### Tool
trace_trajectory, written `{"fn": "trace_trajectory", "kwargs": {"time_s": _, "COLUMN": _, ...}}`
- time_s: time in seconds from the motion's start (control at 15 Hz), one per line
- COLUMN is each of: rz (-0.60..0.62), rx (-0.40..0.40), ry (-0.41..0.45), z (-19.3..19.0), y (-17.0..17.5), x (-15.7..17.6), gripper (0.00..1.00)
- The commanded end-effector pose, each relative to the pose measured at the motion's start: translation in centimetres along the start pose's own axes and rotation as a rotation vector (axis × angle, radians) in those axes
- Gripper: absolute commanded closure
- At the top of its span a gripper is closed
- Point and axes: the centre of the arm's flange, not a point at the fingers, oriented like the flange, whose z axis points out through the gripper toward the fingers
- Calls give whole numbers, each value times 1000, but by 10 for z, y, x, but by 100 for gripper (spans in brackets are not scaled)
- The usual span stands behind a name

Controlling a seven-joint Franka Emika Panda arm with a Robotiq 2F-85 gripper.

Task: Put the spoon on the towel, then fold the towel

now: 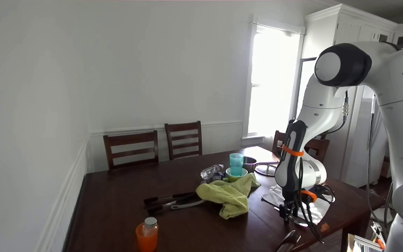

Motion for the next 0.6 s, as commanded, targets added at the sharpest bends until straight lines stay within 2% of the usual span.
{"fn": "trace_trajectory", "kwargs": {"time_s": 0.0, "rz": 14, "rx": -19, "ry": 24, "z": 8, "y": 5, "x": 4, "gripper": 55}}
{"fn": "trace_trajectory", "kwargs": {"time_s": 0.4, "rz": 38, "rx": -31, "ry": 43, "z": -3, "y": 15, "x": 1, "gripper": 98}}
{"fn": "trace_trajectory", "kwargs": {"time_s": 0.53, "rz": 41, "rx": -30, "ry": 50, "z": -7, "y": 18, "x": 3, "gripper": 100}}
